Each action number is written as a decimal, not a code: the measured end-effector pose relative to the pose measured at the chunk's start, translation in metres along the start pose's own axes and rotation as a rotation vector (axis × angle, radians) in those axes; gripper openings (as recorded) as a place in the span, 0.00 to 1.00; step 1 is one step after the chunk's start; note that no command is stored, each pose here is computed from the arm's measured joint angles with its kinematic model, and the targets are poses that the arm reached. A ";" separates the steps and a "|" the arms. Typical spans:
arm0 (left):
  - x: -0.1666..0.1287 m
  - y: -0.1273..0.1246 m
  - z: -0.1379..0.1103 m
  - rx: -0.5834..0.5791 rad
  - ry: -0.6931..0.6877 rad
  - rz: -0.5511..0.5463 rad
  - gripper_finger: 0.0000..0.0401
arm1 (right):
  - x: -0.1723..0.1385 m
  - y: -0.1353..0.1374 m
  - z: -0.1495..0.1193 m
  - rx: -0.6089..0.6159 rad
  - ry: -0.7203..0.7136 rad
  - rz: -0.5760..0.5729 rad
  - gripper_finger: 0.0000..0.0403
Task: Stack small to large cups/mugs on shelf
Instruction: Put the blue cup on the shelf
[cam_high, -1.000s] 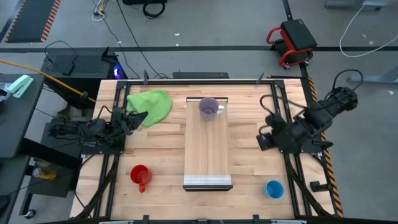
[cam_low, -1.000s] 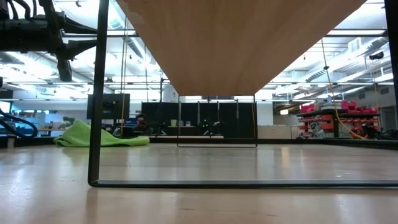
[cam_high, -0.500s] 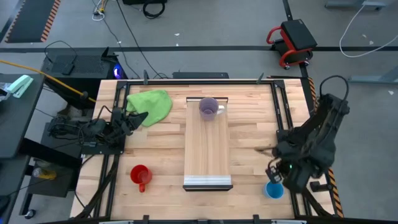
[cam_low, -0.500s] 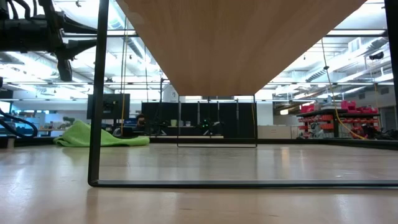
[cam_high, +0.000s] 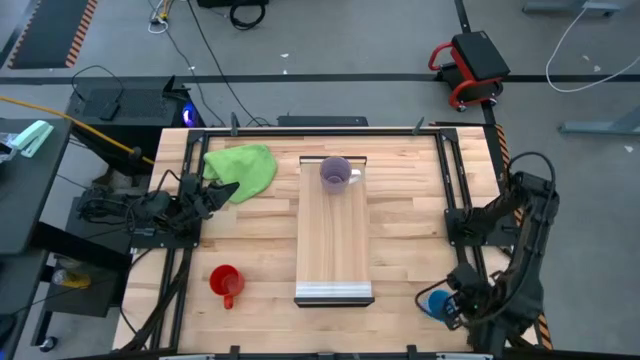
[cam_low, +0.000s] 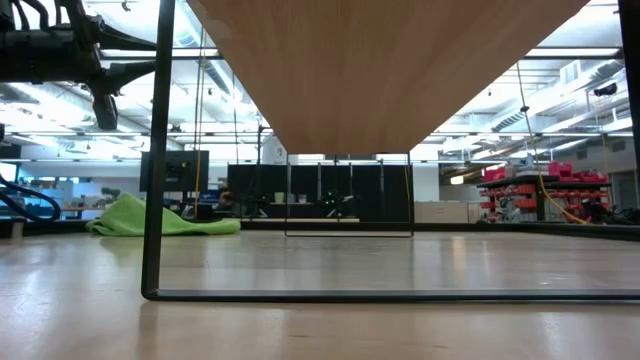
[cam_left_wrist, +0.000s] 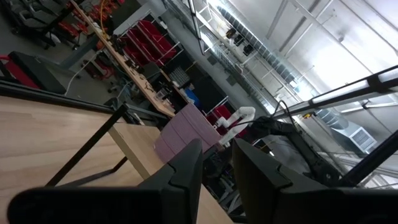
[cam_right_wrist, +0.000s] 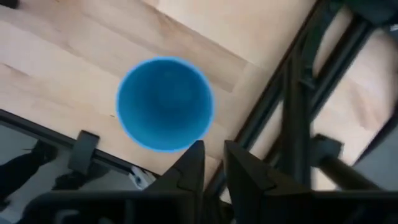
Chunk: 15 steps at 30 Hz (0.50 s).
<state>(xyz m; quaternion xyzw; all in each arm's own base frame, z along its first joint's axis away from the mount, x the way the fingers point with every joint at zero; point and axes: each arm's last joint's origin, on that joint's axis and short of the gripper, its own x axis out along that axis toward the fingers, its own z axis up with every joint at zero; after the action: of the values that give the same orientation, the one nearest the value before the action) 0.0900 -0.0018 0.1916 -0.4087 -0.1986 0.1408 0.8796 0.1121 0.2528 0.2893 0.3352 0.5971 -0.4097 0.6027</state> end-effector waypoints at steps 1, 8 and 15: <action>0.000 0.000 0.000 0.001 0.000 0.000 0.25 | 0.003 0.003 -0.002 0.012 0.001 -0.002 0.19; 0.000 0.002 -0.003 0.003 0.034 0.002 0.24 | 0.018 0.023 -0.002 0.067 -0.009 -0.026 0.27; 0.000 0.001 -0.004 -0.007 0.070 -0.020 0.24 | 0.020 0.026 -0.001 0.110 0.023 -0.055 0.27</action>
<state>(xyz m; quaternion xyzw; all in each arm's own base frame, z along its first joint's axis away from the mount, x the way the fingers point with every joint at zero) 0.0917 -0.0037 0.1880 -0.4145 -0.1723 0.1170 0.8859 0.1343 0.2630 0.2677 0.3560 0.5894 -0.4546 0.5650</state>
